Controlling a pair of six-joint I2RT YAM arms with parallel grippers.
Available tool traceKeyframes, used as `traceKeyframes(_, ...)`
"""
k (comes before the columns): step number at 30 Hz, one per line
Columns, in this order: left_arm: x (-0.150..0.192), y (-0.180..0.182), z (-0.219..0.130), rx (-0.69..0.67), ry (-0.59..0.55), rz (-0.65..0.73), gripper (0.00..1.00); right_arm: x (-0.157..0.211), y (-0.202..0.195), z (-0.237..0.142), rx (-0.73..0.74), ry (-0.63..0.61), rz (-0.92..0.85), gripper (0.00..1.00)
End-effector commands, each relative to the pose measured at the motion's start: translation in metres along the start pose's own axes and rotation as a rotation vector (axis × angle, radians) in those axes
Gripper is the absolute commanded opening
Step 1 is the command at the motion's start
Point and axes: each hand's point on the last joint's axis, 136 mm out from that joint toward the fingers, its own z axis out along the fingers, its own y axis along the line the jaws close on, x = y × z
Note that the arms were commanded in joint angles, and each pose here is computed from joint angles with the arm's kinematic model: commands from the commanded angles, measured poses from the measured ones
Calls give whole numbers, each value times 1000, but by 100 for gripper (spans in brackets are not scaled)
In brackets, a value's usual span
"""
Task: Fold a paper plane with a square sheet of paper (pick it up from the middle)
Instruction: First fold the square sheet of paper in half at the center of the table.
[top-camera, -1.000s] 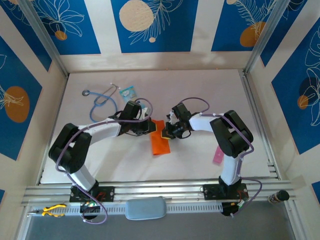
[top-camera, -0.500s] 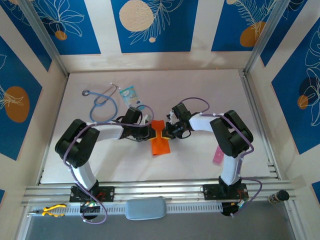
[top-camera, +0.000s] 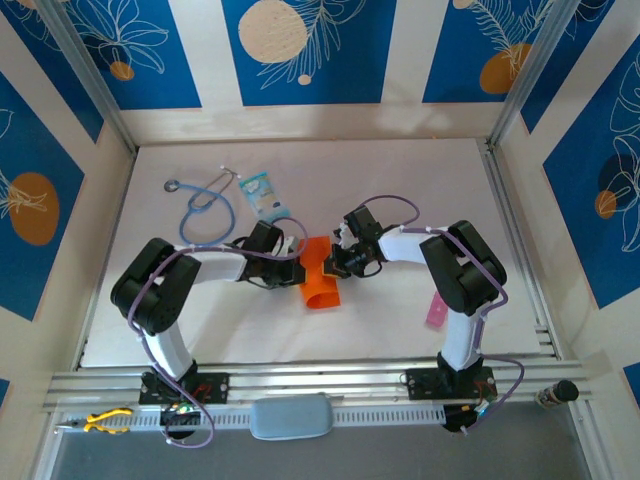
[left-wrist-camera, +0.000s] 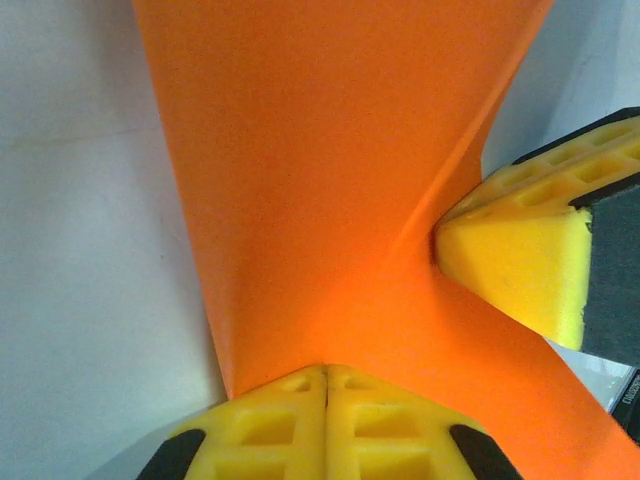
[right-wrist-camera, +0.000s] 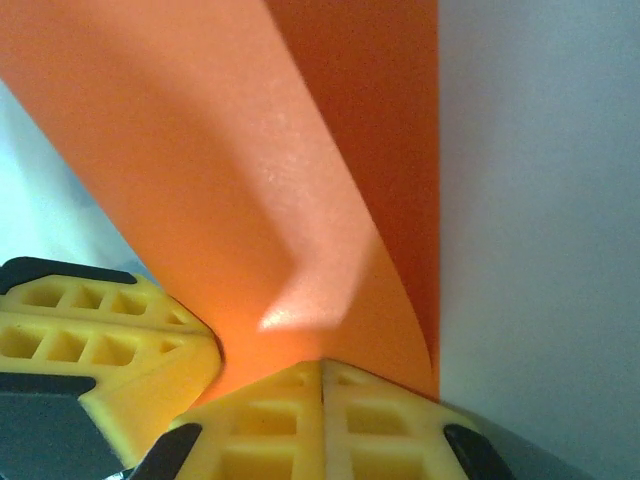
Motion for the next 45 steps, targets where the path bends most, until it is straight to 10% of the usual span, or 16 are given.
traceKeyframes(1,14,24,-3,-100,23,-50,0,26,-46,5,164,56,104,0)
traceKeyframes(11,-9,-45,-20,179,-37,-179,0,28,-47,3,172,52,113,0)
traceKeyframes(31,59,27,4,-74,157,-216,0,31,-55,1,207,33,133,0)
traceKeyframes(45,18,-48,-10,187,76,-195,0,28,-54,-1,205,16,143,0)
